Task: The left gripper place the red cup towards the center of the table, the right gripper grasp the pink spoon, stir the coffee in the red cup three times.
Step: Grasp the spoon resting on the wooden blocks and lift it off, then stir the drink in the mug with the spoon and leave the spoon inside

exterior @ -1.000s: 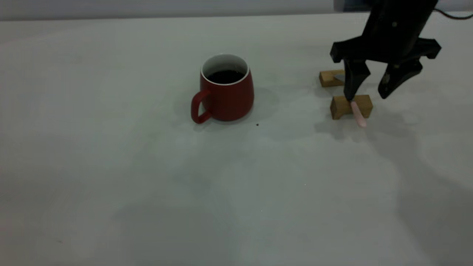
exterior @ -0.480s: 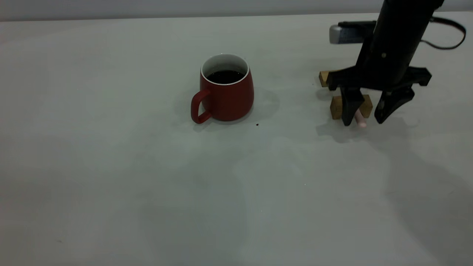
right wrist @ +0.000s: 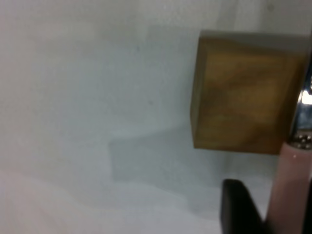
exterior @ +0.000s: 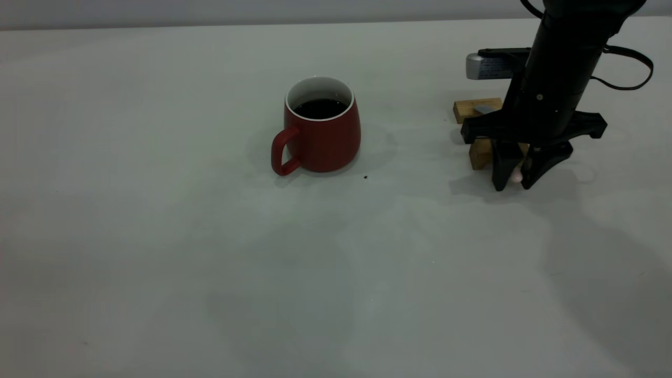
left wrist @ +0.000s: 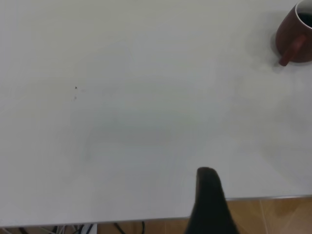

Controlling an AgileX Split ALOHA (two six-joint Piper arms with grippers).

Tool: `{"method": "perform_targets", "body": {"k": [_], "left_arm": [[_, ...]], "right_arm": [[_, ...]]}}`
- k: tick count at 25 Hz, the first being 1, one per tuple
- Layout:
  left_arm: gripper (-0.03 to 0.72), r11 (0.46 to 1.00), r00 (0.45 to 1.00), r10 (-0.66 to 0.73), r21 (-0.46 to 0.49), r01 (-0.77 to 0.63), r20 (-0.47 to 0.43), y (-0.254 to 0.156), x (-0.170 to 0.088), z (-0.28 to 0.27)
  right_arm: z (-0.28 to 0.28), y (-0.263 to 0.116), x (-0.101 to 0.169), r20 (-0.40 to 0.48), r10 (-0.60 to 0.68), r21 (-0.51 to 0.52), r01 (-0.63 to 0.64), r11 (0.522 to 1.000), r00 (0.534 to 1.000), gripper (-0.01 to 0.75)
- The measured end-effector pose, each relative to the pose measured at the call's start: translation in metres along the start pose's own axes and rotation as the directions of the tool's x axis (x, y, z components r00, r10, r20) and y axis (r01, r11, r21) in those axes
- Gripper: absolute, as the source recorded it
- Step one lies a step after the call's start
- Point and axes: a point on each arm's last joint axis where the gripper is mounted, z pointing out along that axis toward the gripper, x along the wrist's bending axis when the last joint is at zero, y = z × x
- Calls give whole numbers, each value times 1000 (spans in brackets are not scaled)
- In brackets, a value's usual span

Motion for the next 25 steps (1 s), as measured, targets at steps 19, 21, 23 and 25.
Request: {"method": "perform_targets", "body": {"k": [19, 21, 23, 25], "left_arm": [[586, 1000, 1000, 0, 0, 0, 0, 0, 0, 0], [586, 1000, 1000, 0, 0, 0, 0, 0, 0, 0], [586, 1000, 1000, 0, 0, 0, 0, 0, 0, 0], [586, 1000, 1000, 0, 0, 0, 0, 0, 0, 0]], "right_arm": [[-115, 5, 90, -652, 402, 247, -322, 914, 643, 116], [-117, 10, 97, -716, 493, 339, -371, 865, 494, 116], [-119, 18, 102, -747, 587, 443, -422, 791, 314, 116], [-120, 25, 104, -732, 663, 540, -460, 705, 157, 116]]}}
